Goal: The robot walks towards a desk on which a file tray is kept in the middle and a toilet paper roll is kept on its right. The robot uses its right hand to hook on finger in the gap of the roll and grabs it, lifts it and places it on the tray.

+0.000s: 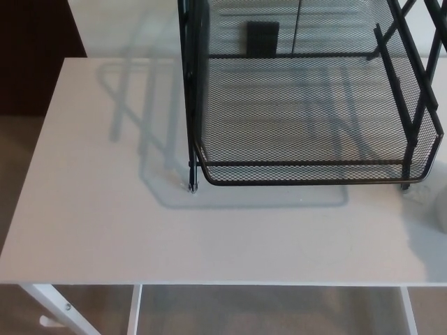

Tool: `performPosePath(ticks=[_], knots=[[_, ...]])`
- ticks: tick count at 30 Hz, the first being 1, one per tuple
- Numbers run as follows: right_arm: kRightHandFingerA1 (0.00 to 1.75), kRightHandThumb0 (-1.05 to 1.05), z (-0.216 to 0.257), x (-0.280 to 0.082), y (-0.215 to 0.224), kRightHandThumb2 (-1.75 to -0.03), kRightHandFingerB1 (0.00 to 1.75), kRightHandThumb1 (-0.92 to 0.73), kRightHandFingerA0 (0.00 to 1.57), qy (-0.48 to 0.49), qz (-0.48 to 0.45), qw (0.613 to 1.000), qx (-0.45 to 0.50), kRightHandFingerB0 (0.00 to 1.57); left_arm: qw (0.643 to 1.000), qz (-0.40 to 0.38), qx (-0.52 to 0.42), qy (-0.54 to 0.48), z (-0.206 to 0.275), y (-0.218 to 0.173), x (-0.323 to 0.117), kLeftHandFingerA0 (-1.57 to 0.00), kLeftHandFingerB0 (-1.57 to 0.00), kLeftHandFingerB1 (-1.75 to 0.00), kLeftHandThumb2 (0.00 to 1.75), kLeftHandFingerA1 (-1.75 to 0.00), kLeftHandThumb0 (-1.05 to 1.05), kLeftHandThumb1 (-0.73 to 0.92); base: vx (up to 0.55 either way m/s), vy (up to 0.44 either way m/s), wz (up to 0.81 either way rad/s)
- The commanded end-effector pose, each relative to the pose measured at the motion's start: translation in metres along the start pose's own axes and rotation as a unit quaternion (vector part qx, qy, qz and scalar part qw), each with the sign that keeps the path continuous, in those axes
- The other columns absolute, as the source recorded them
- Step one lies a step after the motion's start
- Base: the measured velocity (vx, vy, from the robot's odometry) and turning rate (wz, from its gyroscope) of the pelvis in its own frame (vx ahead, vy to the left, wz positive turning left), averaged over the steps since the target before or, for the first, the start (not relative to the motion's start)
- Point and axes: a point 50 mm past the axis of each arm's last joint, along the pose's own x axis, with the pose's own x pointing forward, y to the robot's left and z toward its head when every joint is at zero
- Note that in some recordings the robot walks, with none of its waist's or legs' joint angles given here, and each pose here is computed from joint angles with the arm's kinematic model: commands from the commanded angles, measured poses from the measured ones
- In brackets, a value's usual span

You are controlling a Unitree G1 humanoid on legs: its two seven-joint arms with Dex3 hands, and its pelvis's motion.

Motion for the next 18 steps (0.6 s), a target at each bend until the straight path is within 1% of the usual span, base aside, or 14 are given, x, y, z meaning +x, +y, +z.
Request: performPosePath(ticks=[1,2,3,4,5,6,7,9,13,18], knots=[[0.29,-0.52,0.0,0.002,-0.002,-0.69,0.31,-0.55,0.05,0.012,0.001,1.0,-0.014,0.11,0.999,0.007,0.021,-0.03,0.009,0.007,-0.003,-0.48,-0.2,-0.65,1.07,-0.77,-0.88,0.68,0.0,0.0,0.0],[0.29,-0.52,0.0,0.002,-0.002,-0.69,0.31,-0.55,0.05,0.013,0.001,1.0,-0.014,0.11,0.999,0.007,0.021,-0.03,0.009,0.007,-0.003,-0.48,-0.2,-0.65,1.07,-0.77,-0.88,0.68,0.0,0.0,0.0],[0.28,-0.51,0.001,0.002,-0.001,-0.69,0.32,-0.55,0.05,0.011,0.002,1.0,-0.012,0.12,1.0,0.007,0.015,-0.026,0.009,0.006,-0.002,-0.47,-0.18,-0.68,0.66,-0.8,-0.9,0.91,0.0,0.0,0.0],[0.28,-0.52,0.001,0.003,0.001,-0.69,0.32,-0.55,0.05,0.011,0.003,1.0,-0.01,0.13,1.0,0.006,0.011,-0.025,0.009,0.006,-0.002,-0.46,-0.18,-0.69,0.67,-0.81,-0.9,0.91,0.0,0.0,0.0],[0.27,-0.47,0.001,0.004,0.005,-0.6,0.28,-0.58,0.05,0.007,0.01,1.0,-0.011,0.16,0.999,0.004,0.023,-0.026,0.009,0.006,-0.002,-0.47,-0.19,-0.69,0.67,-0.81,-0.9,0.92,0.0,0.0,0.0],[0.27,-0.47,0.001,0.004,0.005,-0.6,0.28,-0.58,0.05,0.007,0.011,1.0,-0.011,0.16,0.999,0.004,0.024,-0.026,0.009,0.006,-0.002,-0.47,-0.19,-0.69,0.67,-0.81,-0.9,0.92,0.0,0.0,0.0],[0.29,-0.54,-0.001,0.005,0.008,-0.7,0.33,-0.54,0.05,0.006,0.013,1.0,-0.015,0.13,0.999,0.007,0.022,-0.027,0.009,0.006,-0.002,-0.49,-0.2,-0.69,0.66,-0.81,-0.91,0.92,0.0,0.0,0.0],[0.29,-0.5,-0.004,0.006,0.014,-0.69,0.32,-0.54,0.05,0.021,0.023,0.999,-0.025,0.12,0.999,0.005,0.021,-0.028,0.01,0.007,-0.005,-0.47,-0.19,-0.68,0.66,-0.8,-0.92,0.91,0.0,0.0,0.0],[0.29,-0.51,-0.009,0.006,0.017,-0.69,0.31,-0.55,0.03,0.027,0.03,0.999,-0.022,0.11,0.999,0.002,0.022,-0.027,0.011,0.006,-0.005,-0.48,-0.2,-0.7,0.66,-0.82,-0.91,0.91,0.0,0.0,0.0],[0.25,-0.5,-0.012,0.005,0.018,-0.7,0.31,-0.55,0.03,0.037,0.039,0.998,-0.026,0.12,0.999,0.002,0.027,-0.034,0.011,0.005,-0.005,-0.47,-0.19,-0.68,0.66,-0.8,-0.91,0.92,0.0,0.0,0.0]])
